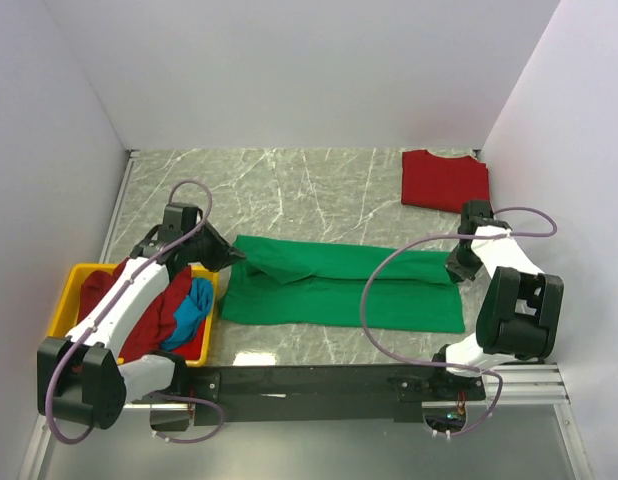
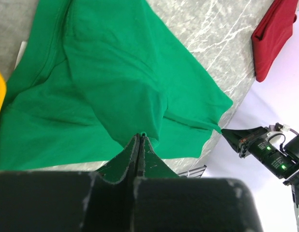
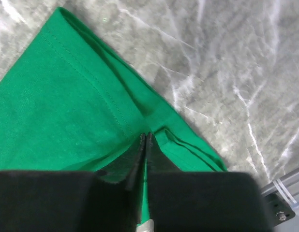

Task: Fold and stack the t-shirts
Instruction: Fold the tshirt

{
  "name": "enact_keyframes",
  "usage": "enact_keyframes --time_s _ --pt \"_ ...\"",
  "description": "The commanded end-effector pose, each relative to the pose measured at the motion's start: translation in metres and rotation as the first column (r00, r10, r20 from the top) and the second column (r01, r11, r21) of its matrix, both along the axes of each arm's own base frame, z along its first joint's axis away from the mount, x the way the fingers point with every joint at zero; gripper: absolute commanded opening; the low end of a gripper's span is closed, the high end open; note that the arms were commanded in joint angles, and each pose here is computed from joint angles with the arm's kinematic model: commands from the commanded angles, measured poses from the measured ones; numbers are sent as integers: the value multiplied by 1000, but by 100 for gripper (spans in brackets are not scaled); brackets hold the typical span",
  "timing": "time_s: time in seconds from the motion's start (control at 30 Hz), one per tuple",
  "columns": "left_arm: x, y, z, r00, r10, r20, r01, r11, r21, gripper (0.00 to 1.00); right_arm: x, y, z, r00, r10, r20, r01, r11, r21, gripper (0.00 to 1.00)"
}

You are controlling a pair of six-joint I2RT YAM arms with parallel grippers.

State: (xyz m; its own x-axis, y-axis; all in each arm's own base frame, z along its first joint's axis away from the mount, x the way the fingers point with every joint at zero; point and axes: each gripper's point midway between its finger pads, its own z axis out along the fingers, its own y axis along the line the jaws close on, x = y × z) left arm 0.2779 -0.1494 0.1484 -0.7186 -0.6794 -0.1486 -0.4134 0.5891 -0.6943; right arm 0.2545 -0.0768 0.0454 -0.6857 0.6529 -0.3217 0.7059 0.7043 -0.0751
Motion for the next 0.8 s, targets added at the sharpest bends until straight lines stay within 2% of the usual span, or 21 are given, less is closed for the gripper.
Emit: enact_keyframes --time_s 0.0,0.03,0.07,0.2,0.23,0.27,0.3,0.4,0.43,0.53,0.57,0.63,0.67,0.77 --pt "-13 -1 -1 1000 -22 -3 22 1000 -4 3 -10 -9 15 999 -40 17 41 996 -75 16" --pt "-16 1 -6 1000 -19 -18 19 1000 3 9 -12 -10 20 998 -49 27 51 995 -89 25" --pt "-19 3 -12 999 -15 -36 15 1000 11 14 -13 -10 21 998 -62 33 64 994 -93 38" --pt "-22 15 -31 997 29 -74 -23 996 83 49 -9 -8 38 993 -72 91 82 990 -111 52" --pt "-20 19 -33 997 38 -74 -30 994 102 53 -6 -6 45 991 -60 116 74 990 -120 62" --pt "-14 23 -33 997 56 -61 -47 990 133 57 -3 -2 49 990 -47 133 64 990 -126 66" --pt "-11 25 -36 996 52 -66 -41 987 156 60 8 7 60 985 -3 171 26 991 -134 67" --pt "6 27 -27 999 27 -18 -22 974 227 61 30 30 76 971 105 215 -72 985 -156 67" --pt "9 27 -23 1000 12 -1 -11 968 253 61 39 60 77 953 199 228 -172 976 -132 67" --pt "20 14 -11 996 -79 49 58 939 339 60 57 109 77 909 312 275 -309 949 -56 62" --pt "25 8 -7 992 -115 60 86 929 360 60 57 129 73 897 329 294 -349 937 17 61" --pt "24 -15 -3 977 -196 81 151 914 377 60 66 154 67 876 347 336 -394 916 80 58" --pt "26 -25 0 970 -226 94 175 909 378 60 63 176 64 861 369 350 -440 886 149 57" --pt "21 -56 -13 939 -332 90 276 884 376 60 65 211 57 824 431 367 -523 828 202 55"
